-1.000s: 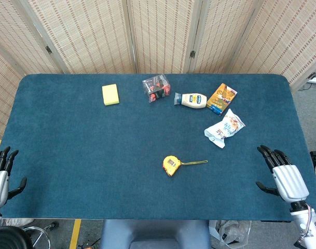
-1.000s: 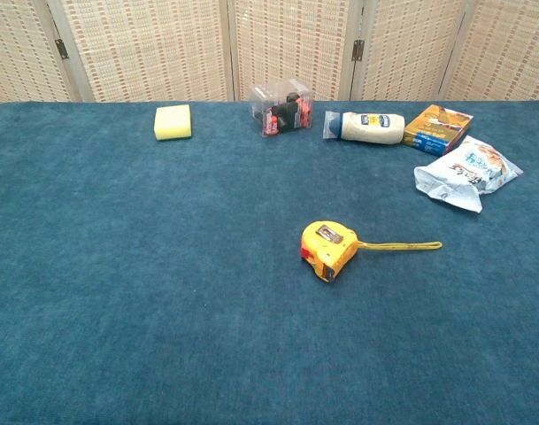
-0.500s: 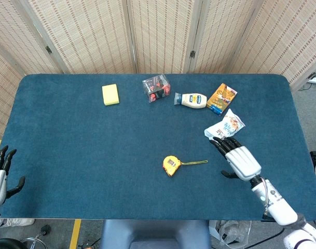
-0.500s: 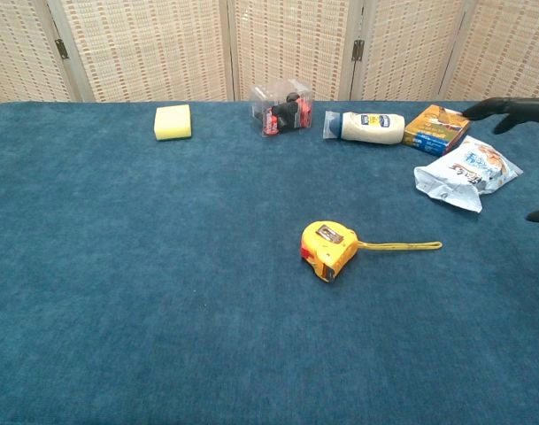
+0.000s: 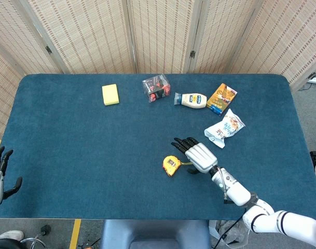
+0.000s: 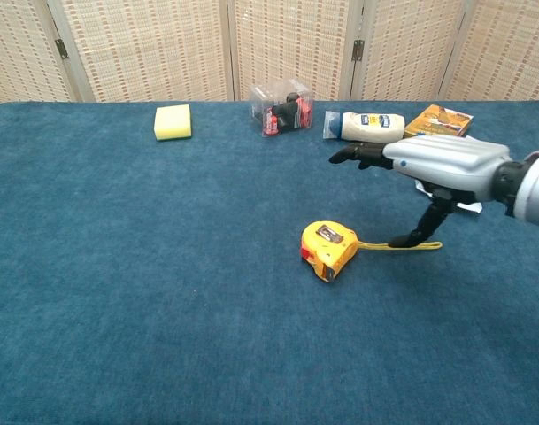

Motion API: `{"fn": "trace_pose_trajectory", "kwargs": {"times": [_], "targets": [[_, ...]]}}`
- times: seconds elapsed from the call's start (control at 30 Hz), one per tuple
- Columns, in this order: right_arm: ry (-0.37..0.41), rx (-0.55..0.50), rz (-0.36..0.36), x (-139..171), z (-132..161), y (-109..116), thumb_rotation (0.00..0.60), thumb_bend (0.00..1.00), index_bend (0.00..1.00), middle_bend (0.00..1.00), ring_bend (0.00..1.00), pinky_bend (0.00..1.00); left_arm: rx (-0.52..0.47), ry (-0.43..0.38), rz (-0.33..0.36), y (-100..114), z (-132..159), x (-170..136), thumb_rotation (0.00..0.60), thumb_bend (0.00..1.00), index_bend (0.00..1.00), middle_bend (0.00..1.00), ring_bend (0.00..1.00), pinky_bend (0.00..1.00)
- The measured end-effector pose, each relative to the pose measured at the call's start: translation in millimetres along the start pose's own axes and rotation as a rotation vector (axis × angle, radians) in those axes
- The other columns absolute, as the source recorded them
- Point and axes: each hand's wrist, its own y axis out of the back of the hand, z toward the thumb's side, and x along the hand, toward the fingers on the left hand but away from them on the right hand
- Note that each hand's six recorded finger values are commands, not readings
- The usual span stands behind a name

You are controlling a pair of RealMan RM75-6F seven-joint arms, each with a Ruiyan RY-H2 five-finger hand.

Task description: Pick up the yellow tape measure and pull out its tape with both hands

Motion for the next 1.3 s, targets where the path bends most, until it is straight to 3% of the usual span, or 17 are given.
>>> {"fn": "trace_pose_trajectory", "kwargs": {"times": [0.37, 0.67, 1.0, 1.3], "targets": [[0.077, 0.020, 0.018, -43, 41, -21, 0.600, 0.21, 0.00, 0.04, 0.11, 0.11, -0.003, 0.007, 0.001, 0, -3, 0, 0.558, 0.40, 0.13, 0.06, 0.03, 0.02], [0.082, 0.015, 0.003, -70, 62, -22, 0.600, 0.21, 0.00, 0.04, 0.13, 0.11, -0.003, 0.012, -0.004, -1, -6, -2, 0.558, 0.40, 0.13, 0.06, 0.03, 0.02], [0.024, 0.030, 0.040, -64, 45, -27, 0.600, 0.21, 0.00, 0.10, 0.17, 0.11, -0.006, 0.014, -0.011, -6, -9, -1, 0.559, 0.40, 0.13, 0.06, 0.03, 0.02], [-0.007, 0.020, 0.068, -67, 42, -33, 0.600, 0.21, 0.17, 0.23, 0.24, 0.12, -0.006, 0.017, -0.005, -5, -11, -1, 0.560, 0.40, 0.13, 0.06, 0.03, 0.02]]}}
